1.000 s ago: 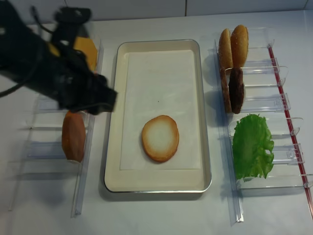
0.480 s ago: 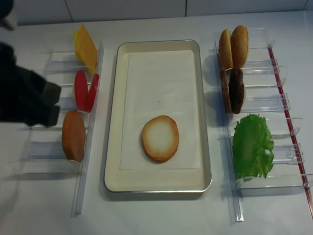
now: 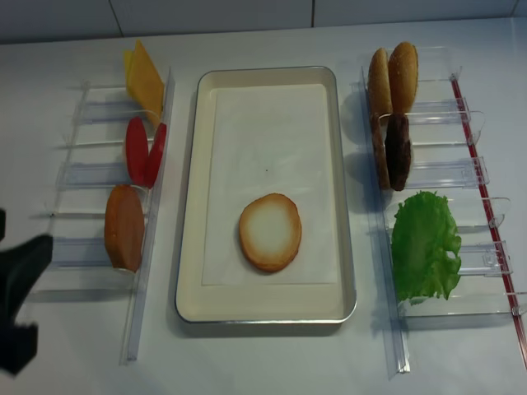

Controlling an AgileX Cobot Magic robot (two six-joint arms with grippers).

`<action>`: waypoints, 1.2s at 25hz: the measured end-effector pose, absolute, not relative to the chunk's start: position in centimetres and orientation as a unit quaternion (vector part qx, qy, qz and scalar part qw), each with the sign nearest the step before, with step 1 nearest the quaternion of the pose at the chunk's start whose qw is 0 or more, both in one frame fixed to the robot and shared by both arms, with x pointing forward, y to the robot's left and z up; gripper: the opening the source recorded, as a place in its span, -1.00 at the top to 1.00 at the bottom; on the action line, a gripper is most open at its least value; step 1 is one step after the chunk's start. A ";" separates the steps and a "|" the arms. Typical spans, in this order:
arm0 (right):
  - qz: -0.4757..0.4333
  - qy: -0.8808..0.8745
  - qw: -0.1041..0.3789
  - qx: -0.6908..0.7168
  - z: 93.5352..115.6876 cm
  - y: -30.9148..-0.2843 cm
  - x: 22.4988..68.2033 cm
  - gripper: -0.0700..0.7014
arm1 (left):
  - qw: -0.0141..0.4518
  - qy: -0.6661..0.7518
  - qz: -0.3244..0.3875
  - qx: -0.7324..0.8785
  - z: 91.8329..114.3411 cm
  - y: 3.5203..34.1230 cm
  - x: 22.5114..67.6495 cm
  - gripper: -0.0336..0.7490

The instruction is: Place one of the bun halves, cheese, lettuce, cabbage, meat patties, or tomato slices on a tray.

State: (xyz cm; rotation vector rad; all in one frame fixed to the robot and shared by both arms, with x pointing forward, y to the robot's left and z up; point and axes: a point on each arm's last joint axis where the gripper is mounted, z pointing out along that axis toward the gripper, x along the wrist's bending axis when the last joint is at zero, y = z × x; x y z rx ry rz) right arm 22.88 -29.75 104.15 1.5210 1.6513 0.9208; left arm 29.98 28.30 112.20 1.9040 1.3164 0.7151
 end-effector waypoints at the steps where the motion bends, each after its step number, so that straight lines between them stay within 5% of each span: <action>1: 0.355 0.637 0.350 0.587 104.2 -29.8 22.9 -0.59 | 0.356 0.507 0.282 0.733 111.7 28.6 29.3 -0.12; 15: 0.355 0.637 0.350 0.587 104.2 -29.8 22.9 -0.59 | 0.372 0.529 0.303 0.700 104.4 31.2 23.2 -0.12; 30: 0.355 0.638 0.349 0.588 104.1 -29.8 22.9 -0.59 | 0.365 0.534 0.306 0.699 104.1 31.4 23.1 -0.12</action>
